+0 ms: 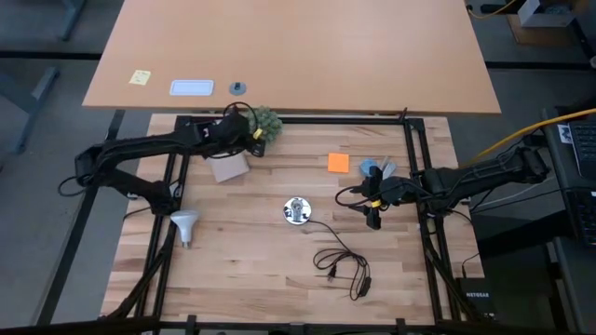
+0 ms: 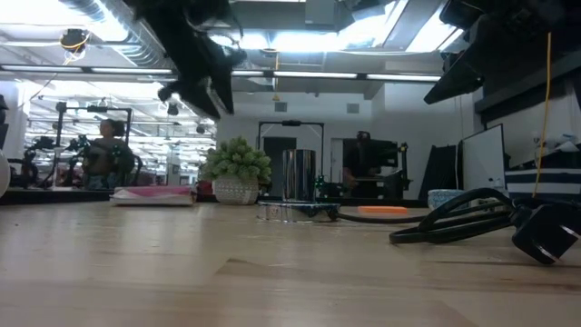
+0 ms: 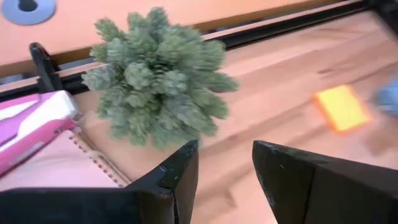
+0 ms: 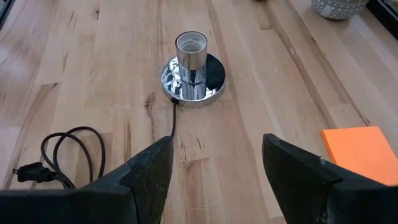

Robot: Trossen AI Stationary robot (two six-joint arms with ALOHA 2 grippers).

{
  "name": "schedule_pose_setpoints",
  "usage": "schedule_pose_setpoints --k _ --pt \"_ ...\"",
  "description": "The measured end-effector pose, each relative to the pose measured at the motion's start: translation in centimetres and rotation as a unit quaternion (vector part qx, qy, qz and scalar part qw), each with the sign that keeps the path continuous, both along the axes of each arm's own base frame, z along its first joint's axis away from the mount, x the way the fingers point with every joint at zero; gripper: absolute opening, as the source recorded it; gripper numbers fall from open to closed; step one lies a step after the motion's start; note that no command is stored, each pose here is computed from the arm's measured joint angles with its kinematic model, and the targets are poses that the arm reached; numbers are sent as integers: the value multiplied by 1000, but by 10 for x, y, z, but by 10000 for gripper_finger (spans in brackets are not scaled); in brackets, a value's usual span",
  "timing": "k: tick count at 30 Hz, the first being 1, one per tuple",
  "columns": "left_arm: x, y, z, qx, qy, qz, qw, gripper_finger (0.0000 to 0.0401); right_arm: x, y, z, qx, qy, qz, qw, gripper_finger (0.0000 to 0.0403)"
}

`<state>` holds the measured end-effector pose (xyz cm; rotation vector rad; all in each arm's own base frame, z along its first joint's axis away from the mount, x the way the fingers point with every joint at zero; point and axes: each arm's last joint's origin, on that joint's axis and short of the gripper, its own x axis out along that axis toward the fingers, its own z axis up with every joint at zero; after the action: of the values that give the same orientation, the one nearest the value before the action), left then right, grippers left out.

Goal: Screw lightbulb
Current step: Move the potted plant on top of the table, then insert the white lightbulb into the silver lamp

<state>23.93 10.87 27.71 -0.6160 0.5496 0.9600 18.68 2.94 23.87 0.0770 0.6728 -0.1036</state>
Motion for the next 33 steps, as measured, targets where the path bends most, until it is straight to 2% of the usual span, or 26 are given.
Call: schedule_pose_setpoints --k 6,14,21,27,33 --pt "-14 -41 20 -26 -41 -33 998 141 0 0 0 0 0 0 1000 246" --pt "-36 -93 34 -56 -67 -62 994 141 0 0 0 2 0 -2 1000 246" --pt "-64 -117 32 -53 -37 -23 998 141 0 0 0 2 0 -2 1000 246" --pt "-78 -133 22 -102 -7 20 995 141 0 0 0 8 -1 -6 1000 246" --pt "-77 -152 16 -156 -5 22 987 141 0 0 0 15 -1 -12 1000 246"
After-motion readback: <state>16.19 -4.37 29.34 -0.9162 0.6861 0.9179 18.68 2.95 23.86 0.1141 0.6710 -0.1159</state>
